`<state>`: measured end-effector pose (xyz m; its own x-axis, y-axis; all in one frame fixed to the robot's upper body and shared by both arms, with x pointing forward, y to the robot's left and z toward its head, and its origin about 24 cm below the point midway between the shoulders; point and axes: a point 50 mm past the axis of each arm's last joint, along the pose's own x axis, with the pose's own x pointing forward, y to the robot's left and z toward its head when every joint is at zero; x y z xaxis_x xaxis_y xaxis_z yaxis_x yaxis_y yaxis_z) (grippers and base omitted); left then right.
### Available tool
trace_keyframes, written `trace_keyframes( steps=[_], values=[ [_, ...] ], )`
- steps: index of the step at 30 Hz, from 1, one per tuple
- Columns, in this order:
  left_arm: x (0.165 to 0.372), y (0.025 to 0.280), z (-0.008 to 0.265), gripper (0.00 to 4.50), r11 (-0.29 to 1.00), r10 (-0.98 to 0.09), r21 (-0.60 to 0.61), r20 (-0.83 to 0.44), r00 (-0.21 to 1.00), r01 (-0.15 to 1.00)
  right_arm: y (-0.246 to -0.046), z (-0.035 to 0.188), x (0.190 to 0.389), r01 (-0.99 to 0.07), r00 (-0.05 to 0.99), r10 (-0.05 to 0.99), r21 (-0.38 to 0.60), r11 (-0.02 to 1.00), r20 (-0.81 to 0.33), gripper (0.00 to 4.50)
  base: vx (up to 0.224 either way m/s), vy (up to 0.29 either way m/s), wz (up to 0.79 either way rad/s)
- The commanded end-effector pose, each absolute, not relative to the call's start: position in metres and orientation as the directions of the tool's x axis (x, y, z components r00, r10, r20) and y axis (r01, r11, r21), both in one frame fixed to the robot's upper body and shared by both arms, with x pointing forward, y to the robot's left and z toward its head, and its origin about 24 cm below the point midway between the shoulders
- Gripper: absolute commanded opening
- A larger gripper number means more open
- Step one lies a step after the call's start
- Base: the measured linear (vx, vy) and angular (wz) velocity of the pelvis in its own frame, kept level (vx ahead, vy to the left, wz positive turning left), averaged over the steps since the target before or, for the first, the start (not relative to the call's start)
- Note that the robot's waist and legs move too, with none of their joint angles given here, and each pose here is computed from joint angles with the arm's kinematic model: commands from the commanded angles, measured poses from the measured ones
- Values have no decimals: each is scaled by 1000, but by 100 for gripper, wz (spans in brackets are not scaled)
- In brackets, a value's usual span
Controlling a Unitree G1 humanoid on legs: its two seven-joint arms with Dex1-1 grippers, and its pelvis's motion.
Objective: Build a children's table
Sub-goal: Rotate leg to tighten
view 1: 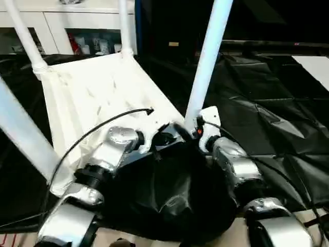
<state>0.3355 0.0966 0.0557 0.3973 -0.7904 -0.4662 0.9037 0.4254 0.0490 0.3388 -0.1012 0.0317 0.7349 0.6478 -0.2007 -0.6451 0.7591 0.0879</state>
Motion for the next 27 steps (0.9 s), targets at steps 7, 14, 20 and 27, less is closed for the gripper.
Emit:
trace_keyframes(
  steps=[7,14,20,27],
  values=[
    [318,90,69,0,175,-898,45,-403,178,984,-93,35,317,-902,397,891,85,423,-222,379,0,0,0],
    [309,112,66,0,103,-889,-2,-448,91,995,-112,37,304,-961,215,940,114,251,-264,348,0,0,0],
    [302,119,64,0,48,-885,-61,-465,14,997,-111,38,299,-968,165,952,144,207,-257,303,0,0,0],
    [301,116,63,0,63,-888,-77,-458,21,995,-106,35,294,-967,141,958,172,187,-251,264,0,0,0]
  ],
)
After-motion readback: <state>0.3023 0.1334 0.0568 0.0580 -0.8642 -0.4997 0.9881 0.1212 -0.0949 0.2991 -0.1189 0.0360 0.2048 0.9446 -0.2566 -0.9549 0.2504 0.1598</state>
